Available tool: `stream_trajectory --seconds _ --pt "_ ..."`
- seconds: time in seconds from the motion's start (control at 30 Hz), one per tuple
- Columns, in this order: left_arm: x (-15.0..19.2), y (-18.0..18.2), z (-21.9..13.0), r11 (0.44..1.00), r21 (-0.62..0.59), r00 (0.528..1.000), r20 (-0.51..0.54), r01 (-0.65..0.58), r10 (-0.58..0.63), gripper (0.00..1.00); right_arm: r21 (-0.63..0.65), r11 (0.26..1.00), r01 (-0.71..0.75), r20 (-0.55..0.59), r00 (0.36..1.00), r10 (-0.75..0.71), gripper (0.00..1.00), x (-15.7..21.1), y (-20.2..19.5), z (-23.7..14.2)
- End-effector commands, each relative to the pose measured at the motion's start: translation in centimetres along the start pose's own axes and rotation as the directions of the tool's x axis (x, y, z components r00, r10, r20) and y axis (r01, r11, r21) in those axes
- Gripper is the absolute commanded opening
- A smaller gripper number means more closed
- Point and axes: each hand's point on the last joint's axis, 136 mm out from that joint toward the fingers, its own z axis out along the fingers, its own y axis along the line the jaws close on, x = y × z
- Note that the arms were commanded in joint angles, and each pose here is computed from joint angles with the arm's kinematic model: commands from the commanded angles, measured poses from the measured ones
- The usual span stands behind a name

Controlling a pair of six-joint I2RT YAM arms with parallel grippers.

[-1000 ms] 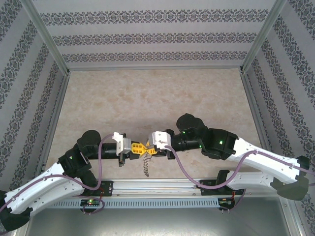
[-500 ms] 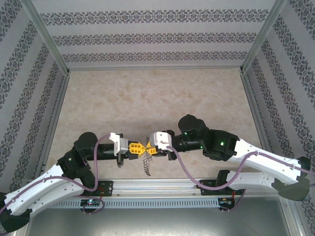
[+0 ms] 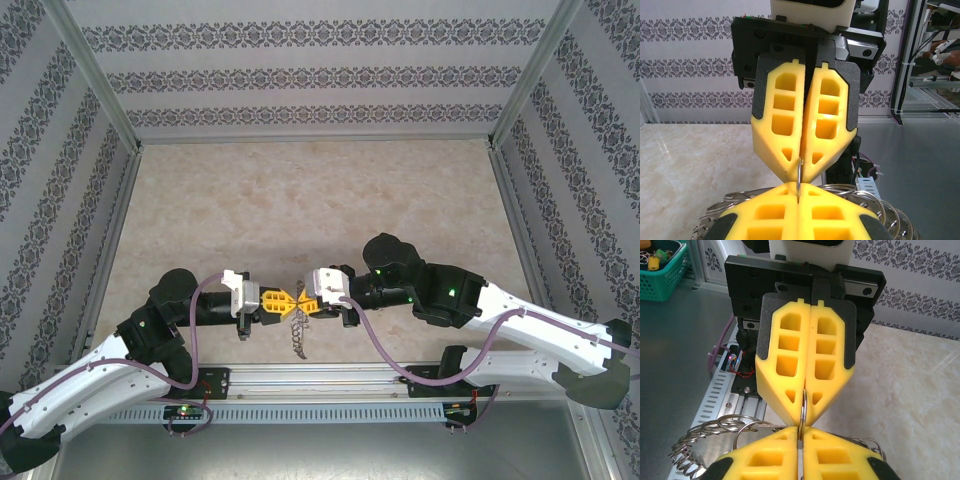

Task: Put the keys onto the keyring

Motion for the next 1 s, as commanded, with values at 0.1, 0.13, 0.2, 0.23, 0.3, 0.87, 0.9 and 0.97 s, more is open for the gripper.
stream_trajectory --seconds 0.1,0.13,0.2,0.23,0.3,0.87,0.9,0.97 --pt "-2.0 -0.9 -0.1 0.998 0.043 0.997 0.066 -0.05 0.048 0.0 -0.001 1.0 -0.001 0.051 0.999 0.001 0.05 -1.0 -0.3 0.2" --pt "-2.0 -0.9 -0.1 0.998 0.043 0.997 0.063 -0.049 0.046 0.0 -0.001 1.0 -0.002 0.051 0.999 0.002 0.02 -0.9 -0.3 0.2" --pt "-1.8 -0.8 -0.1 0.998 0.041 0.998 0.055 -0.046 0.044 0.0 0.001 1.0 0.002 0.058 0.998 -0.002 0.0 -1.2 -0.3 0.1" --pt "-1.7 -0.8 -0.1 0.998 0.039 0.998 0.052 -0.046 0.044 0.0 0.003 1.0 0.003 0.06 0.998 -0.003 0.0 -1.2 -0.4 0.0" --pt "-1.7 -0.8 -0.2 0.998 0.033 0.998 0.044 -0.048 0.046 0.01 0.001 1.0 0.002 0.063 0.998 -0.003 0.0 -1.3 -0.3 -0.2" --pt "-0.5 -0.2 -0.5 0.998 -0.003 0.996 -0.061 -0.067 0.066 0.11 -0.045 0.999 0.02 -0.001 1.0 -0.02 0.0 -1.1 0.0 -0.1" --pt "-0.4 -0.2 -0.6 0.998 -0.006 0.996 -0.065 -0.066 0.065 0.11 -0.046 0.999 0.019 0.002 1.0 -0.019 0.0 -1.1 0.0 -0.2" --pt "-0.2 -0.1 -0.6 0.998 -0.013 0.995 -0.073 -0.066 0.065 0.12 -0.054 0.998 0.019 0.006 1.0 -0.019 0.0 -1.2 0.2 -0.3"
